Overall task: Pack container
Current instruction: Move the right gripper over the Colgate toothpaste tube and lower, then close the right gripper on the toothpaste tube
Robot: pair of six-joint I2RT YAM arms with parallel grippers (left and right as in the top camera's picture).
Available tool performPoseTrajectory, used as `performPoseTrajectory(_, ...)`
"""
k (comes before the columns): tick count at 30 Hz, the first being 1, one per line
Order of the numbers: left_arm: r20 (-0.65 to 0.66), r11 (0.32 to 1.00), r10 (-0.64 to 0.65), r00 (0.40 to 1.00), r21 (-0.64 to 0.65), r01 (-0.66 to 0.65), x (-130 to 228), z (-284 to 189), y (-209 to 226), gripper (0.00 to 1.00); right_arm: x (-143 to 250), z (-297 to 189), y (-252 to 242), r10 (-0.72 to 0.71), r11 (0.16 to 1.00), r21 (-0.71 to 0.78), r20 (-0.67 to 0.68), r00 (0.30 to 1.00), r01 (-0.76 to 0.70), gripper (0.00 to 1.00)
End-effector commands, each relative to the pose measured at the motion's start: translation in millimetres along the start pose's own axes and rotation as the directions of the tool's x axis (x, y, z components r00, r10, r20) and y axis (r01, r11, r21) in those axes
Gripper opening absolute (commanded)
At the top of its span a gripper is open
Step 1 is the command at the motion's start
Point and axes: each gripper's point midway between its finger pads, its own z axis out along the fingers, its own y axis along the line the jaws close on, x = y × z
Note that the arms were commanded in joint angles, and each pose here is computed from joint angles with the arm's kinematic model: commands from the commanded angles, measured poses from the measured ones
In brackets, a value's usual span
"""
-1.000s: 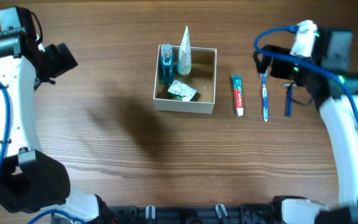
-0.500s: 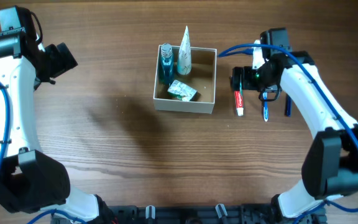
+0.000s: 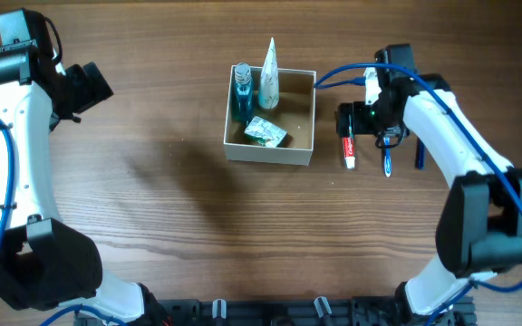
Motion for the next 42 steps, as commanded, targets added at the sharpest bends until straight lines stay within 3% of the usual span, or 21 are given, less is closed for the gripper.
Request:
performPoseTrajectory(1, 0.007, 1.000, -0.008, 1.000, -0.001, 0.008, -3, -1, 1, 1.00, 2, 16, -5, 0.003, 1.000, 0.028, -0.037, 0.999, -0.002, 1.00)
performPoseTrajectory(23, 0.007, 1.000, -0.008, 1.000, -0.001, 0.008, -3, 0, 1, 1.00, 15, 61, 2, -0.113, 0.981, 0.143, -0.127, 0.985, 0.130, 0.98)
performPoseTrajectory(28, 0.003, 1.000, -0.008, 1.000, -0.002, 0.008, -2, 0, 1, 1.00, 11, 62, 3, -0.105, 0.982, 0.143, -0.108, 0.989, 0.120, 0.76)
performPoseTrajectory(30, 0.004, 1.000, -0.008, 1.000, -0.002, 0.008, -2, -1, 1, 1.00, 9, 62, 3, -0.094, 0.984, 0.144, -0.099, 0.991, 0.108, 0.58)
performPoseTrajectory(37, 0.004, 1.000, -0.008, 1.000, -0.002, 0.008, -2, -1, 1, 1.00, 8, 62, 3, -0.079, 0.985, 0.146, -0.094, 0.992, 0.092, 0.35)
performPoseTrajectory(42, 0.003, 1.000, -0.008, 1.000, -0.002, 0.008, -2, 0, 1, 1.00, 8, 60, 1, -0.077, 0.983, 0.157, -0.093, 0.993, 0.091, 0.12)
